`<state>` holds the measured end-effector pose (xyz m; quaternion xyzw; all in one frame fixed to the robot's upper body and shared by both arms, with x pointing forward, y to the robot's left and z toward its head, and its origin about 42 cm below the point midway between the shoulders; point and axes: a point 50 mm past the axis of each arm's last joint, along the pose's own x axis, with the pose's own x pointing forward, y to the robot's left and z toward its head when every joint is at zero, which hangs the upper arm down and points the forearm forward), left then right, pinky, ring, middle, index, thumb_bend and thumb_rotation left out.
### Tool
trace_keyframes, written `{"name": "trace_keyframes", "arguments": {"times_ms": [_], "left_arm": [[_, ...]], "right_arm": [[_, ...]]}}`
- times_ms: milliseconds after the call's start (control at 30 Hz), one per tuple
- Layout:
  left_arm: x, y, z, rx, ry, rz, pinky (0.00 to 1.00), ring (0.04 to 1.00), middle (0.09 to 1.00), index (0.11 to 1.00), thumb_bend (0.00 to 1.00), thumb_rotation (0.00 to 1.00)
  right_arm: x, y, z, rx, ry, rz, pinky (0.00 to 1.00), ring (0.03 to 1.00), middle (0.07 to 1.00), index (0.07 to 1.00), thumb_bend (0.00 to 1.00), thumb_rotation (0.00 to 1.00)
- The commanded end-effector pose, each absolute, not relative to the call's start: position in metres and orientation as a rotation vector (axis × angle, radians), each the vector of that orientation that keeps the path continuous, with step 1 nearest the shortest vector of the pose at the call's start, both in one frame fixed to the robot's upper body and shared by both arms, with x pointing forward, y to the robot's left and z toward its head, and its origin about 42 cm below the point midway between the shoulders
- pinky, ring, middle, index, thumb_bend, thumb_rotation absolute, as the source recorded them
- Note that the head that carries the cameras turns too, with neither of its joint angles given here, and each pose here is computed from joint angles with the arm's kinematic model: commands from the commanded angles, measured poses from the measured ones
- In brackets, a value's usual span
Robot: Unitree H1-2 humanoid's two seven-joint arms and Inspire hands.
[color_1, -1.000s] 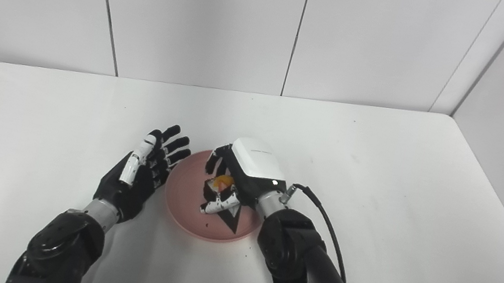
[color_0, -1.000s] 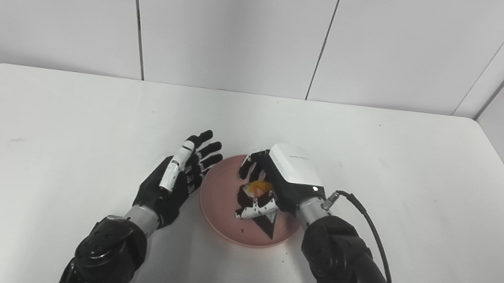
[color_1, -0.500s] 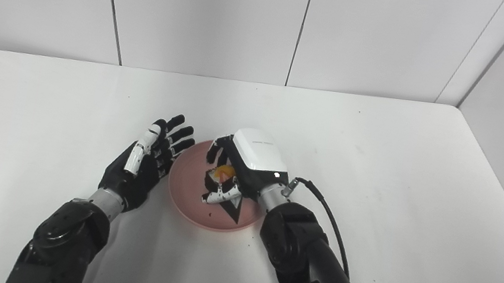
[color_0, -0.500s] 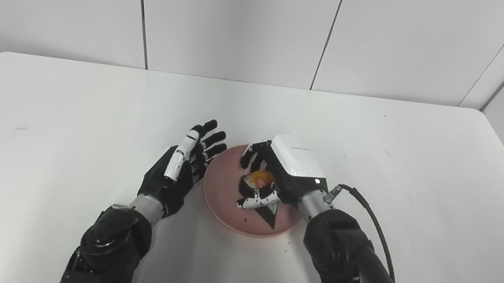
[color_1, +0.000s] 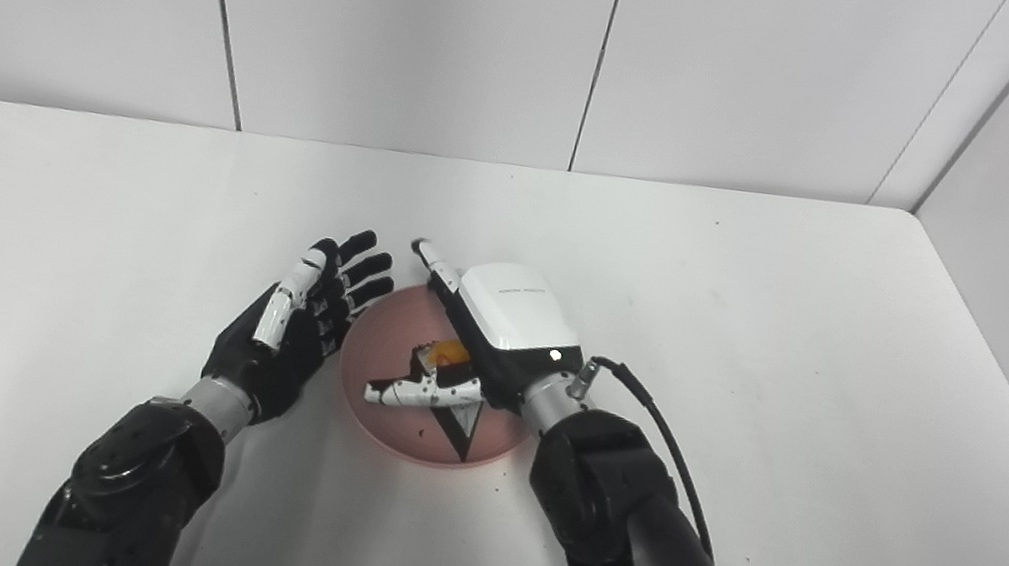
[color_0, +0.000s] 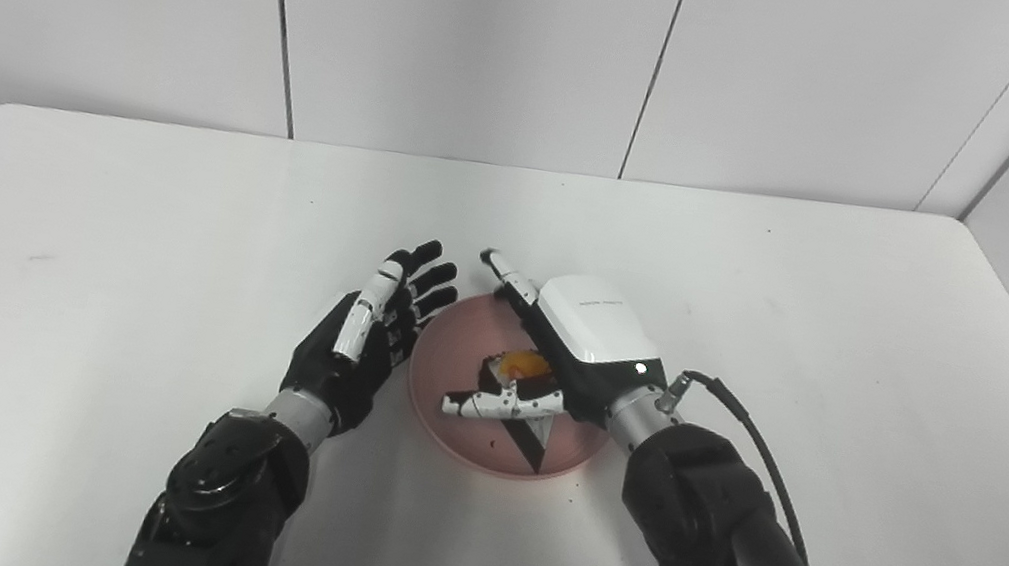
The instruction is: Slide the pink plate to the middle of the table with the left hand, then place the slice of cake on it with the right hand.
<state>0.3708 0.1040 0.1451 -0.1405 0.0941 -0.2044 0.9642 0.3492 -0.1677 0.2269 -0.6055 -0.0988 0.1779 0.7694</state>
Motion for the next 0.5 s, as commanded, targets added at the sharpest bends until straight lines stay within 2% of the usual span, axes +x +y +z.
{"name": "trace_keyframes", "arguments": {"times_ms": [0,167,233,333,367,467], "left_arm": [[0.367,0.104,0.131,-0.279,0.277,-0.404,0.93,0.932,0.933,0.92,0.38,1.0],[0.367,0.105,0.132,-0.279,0.272,-0.396,0.92,0.922,0.922,0.912,0.38,1.0],[0.367,0.106,0.132,-0.278,0.261,-0.394,0.92,0.913,0.914,0.905,0.37,1.0],[0.367,0.108,0.132,-0.28,0.247,-0.386,0.9,0.9,0.902,0.893,0.37,1.0],[0.366,0.108,0.132,-0.276,0.233,-0.376,0.9,0.898,0.901,0.892,0.37,1.0],[0.362,0.111,0.136,-0.259,0.189,-0.342,0.89,0.892,0.9,0.905,0.37,1.0]], "right_arm": [[0.352,-0.172,0.251,-1.312,-0.274,0.352,0.78,0.925,0.999,1.0,1.0,1.0],[0.352,-0.179,0.256,-1.241,-0.285,0.372,0.82,0.929,1.0,1.0,1.0,0.99],[0.352,-0.183,0.258,-1.192,-0.298,0.368,0.75,0.903,1.0,1.0,0.99,0.98],[0.35,-0.186,0.259,-1.129,-0.329,0.35,0.7,0.894,1.0,1.0,0.97,0.99],[0.35,-0.187,0.259,-1.083,-0.377,0.329,0.7,0.894,1.0,1.0,0.97,0.99],[0.35,-0.191,0.258,-0.948,-0.496,0.262,0.77,0.915,1.0,1.0,0.92,1.0]]}}
